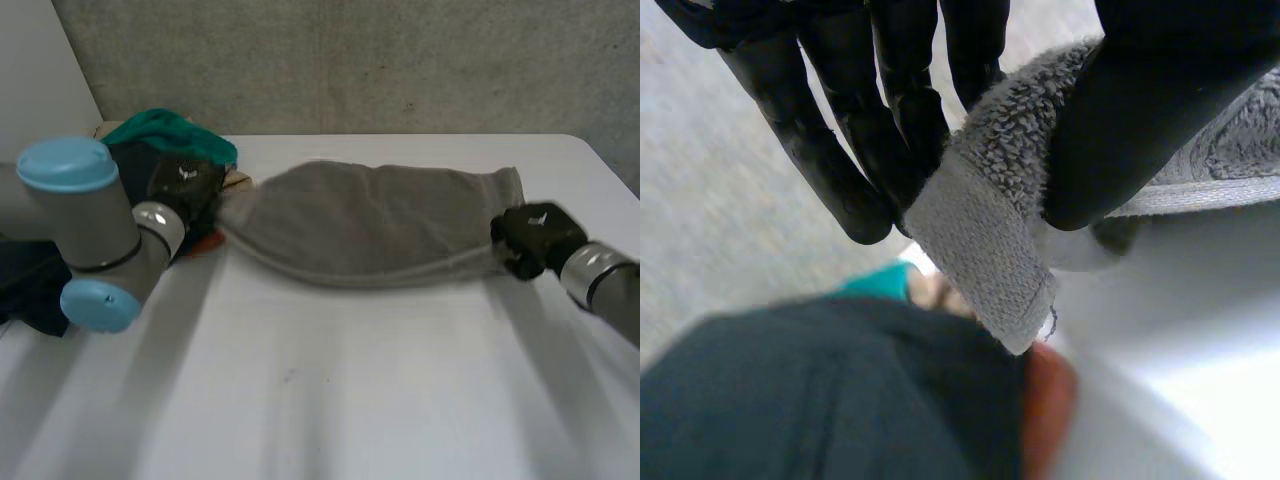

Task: Fold the laundry.

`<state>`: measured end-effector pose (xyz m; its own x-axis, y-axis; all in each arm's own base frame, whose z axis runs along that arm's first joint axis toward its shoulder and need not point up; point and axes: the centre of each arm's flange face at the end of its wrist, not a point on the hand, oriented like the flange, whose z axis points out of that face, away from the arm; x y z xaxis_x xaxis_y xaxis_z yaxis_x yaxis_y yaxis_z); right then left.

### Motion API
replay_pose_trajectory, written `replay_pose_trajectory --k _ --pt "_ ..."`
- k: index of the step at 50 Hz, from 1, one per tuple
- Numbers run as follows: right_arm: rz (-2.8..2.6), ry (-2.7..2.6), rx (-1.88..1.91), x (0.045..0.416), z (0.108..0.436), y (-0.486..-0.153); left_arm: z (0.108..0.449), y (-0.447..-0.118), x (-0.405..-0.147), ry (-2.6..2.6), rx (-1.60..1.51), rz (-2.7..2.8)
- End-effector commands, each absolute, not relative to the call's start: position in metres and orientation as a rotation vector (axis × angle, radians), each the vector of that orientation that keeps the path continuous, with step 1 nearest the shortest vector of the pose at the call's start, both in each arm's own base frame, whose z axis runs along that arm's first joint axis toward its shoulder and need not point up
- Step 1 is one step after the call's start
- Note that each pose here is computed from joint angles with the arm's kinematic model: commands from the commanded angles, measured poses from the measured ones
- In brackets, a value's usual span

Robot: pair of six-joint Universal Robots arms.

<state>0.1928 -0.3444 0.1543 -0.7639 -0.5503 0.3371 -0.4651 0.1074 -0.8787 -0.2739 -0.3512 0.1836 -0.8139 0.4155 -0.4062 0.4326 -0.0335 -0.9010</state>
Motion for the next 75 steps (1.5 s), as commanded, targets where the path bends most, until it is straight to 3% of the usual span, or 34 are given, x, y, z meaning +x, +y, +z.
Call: replay_pose_trajectory --k 1,18,27,42,48,57,60,68,72,75 --pt "-1.711 2.307 -1.160 0.192 0.144 -0.347 0.181 -0.351 -0.264 2.186 0.950 -1.993" --pt "-1.701 2.246 -1.511 0.169 0.198 -0.381 0.196 -0.334 -0.262 2.194 0.962 -2.003" --pt "-1.653 2.170 -1.739 0.174 0.174 -0.406 0.193 -0.330 -0.266 2.201 0.984 -2.001" --pt "-1.636 2.259 -1.626 0.161 0.154 -0.421 0.195 -0.329 -0.261 2.206 0.978 -1.978" --pt "-1.483 2.379 -1.532 0.144 0.175 -0.392 0.197 -0.311 -0.259 2.235 1.046 -1.868" --pt "-0.501 2.750 -1.733 0.097 0.187 -0.288 0.179 -0.230 -0.236 2.302 1.456 -1.143" --pt "-0.572 2.746 -1.770 0.098 0.181 -0.291 0.177 -0.222 -0.234 2.276 1.526 -1.055" --pt "-1.030 2.719 -1.646 0.118 0.184 -0.321 0.193 -0.259 -0.262 2.152 1.452 -1.350" --pt "-1.408 2.664 -1.532 0.132 0.205 -0.354 0.223 -0.295 -0.281 2.049 1.308 -1.611" --pt "-1.838 2.572 -1.374 0.137 0.244 -0.388 0.269 -0.327 -0.296 1.899 1.130 -1.908"
